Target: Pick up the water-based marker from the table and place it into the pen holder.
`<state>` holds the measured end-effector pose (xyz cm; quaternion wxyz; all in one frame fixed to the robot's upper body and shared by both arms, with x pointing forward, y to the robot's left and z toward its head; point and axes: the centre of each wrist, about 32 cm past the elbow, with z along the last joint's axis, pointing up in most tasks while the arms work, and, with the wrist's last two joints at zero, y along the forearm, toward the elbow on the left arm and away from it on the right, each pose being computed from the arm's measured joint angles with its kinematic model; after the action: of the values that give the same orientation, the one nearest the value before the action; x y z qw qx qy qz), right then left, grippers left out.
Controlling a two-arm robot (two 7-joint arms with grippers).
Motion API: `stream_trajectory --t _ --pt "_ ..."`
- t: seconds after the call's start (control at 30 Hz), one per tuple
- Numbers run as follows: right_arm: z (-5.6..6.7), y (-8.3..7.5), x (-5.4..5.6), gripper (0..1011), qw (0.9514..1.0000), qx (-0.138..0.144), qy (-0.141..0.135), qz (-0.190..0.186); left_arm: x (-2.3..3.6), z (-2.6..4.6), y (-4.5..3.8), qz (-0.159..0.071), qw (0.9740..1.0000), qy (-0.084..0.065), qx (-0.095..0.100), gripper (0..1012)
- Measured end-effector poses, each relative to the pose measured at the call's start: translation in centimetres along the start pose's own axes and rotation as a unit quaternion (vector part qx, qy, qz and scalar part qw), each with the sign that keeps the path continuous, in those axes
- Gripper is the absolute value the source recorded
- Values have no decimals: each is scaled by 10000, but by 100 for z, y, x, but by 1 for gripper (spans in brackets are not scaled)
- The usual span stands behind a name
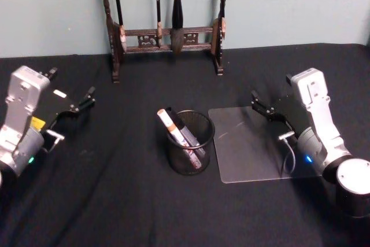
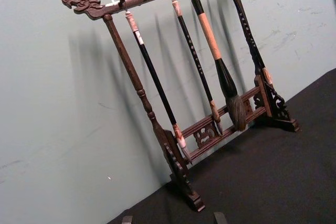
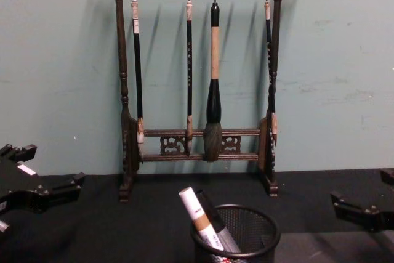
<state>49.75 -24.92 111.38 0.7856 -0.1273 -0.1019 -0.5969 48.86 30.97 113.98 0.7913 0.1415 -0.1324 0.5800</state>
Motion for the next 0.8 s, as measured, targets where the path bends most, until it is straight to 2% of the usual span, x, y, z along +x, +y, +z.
stream_trajectory --t 0.8 --pt "0 0 0 1002 10000 -1 0 1 0 0 0 0 10000 0 0 1001"
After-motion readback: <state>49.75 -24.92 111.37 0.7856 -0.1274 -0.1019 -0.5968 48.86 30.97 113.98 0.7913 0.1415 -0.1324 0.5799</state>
